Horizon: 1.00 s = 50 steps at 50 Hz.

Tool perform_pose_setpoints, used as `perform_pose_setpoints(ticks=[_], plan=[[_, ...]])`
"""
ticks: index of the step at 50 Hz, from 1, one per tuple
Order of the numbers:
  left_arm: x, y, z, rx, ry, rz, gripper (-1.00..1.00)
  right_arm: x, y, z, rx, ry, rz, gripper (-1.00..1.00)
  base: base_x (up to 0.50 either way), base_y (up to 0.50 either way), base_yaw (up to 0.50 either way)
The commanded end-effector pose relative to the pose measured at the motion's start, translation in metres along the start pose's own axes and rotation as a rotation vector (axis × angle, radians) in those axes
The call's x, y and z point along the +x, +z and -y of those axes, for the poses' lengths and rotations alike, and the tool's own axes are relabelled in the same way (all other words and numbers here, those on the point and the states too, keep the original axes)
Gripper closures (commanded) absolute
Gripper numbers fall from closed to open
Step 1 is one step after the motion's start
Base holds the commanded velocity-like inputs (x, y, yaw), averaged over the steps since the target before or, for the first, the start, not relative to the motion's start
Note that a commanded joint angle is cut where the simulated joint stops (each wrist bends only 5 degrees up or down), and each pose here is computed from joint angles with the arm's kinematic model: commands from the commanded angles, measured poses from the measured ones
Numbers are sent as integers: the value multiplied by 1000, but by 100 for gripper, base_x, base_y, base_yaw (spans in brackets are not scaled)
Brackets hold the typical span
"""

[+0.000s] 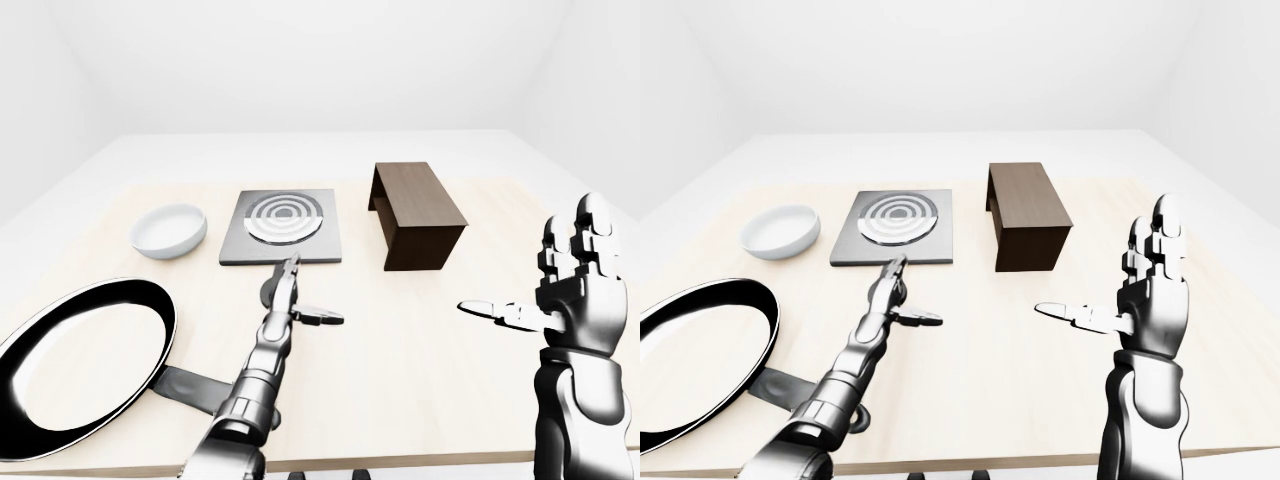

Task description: Turn on the stove.

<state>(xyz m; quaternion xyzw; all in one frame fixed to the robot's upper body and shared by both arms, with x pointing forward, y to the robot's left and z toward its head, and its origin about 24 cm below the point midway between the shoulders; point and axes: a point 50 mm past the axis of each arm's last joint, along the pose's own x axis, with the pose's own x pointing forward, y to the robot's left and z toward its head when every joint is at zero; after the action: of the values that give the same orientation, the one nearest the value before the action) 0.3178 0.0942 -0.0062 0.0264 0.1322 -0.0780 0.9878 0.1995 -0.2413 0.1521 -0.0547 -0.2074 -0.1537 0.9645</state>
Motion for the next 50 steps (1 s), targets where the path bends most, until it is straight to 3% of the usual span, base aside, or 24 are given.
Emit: perform_pose_setpoints(ticks=[1,12,25,30,31,32,33,35,37,39,42,46,50], plan=[[20,1,-20,-8,57,-127,-100,0,0,0,-1,1,1,-100,0,0,0],[30,20,-15,-1,48,-104,-100,0,1,0,-1,1,6,-100,0,0,0],[34,62,-3,21,6,78,-100,0,0,-1,2,3,-1,-100,0,0,0],[33,66,-1,20,5,102,-100,0,0,-1,2,3,-2,-100,0,0,0],[33,67,-1,13,13,108,-100,0,-1,-1,3,3,-3,-100,0,0,0],[34,72,-7,-27,106,114,-100,0,-1,-1,3,4,-4,-100,0,0,0],[35,72,-7,-29,112,110,-100,0,-1,-1,3,4,-4,-100,0,0,0],[38,80,-17,-101,224,107,-100,0,0,-1,4,6,2,-100,0,0,0],[38,83,-20,-111,267,110,-100,0,1,-1,4,5,6,-100,0,0,0],[37,89,-29,-103,383,127,-100,0,3,0,5,3,14,-100,0,0,0],[34,99,-41,-120,469,172,-100,0,1,-1,6,3,6,-100,0,0,0],[24,124,-47,-144,469,316,-100,0,-1,-1,6,5,-2,-100,0,0,0],[-7,157,-48,-170,428,563,-100,0,-1,-2,5,6,-3,-100,0,0,0]])
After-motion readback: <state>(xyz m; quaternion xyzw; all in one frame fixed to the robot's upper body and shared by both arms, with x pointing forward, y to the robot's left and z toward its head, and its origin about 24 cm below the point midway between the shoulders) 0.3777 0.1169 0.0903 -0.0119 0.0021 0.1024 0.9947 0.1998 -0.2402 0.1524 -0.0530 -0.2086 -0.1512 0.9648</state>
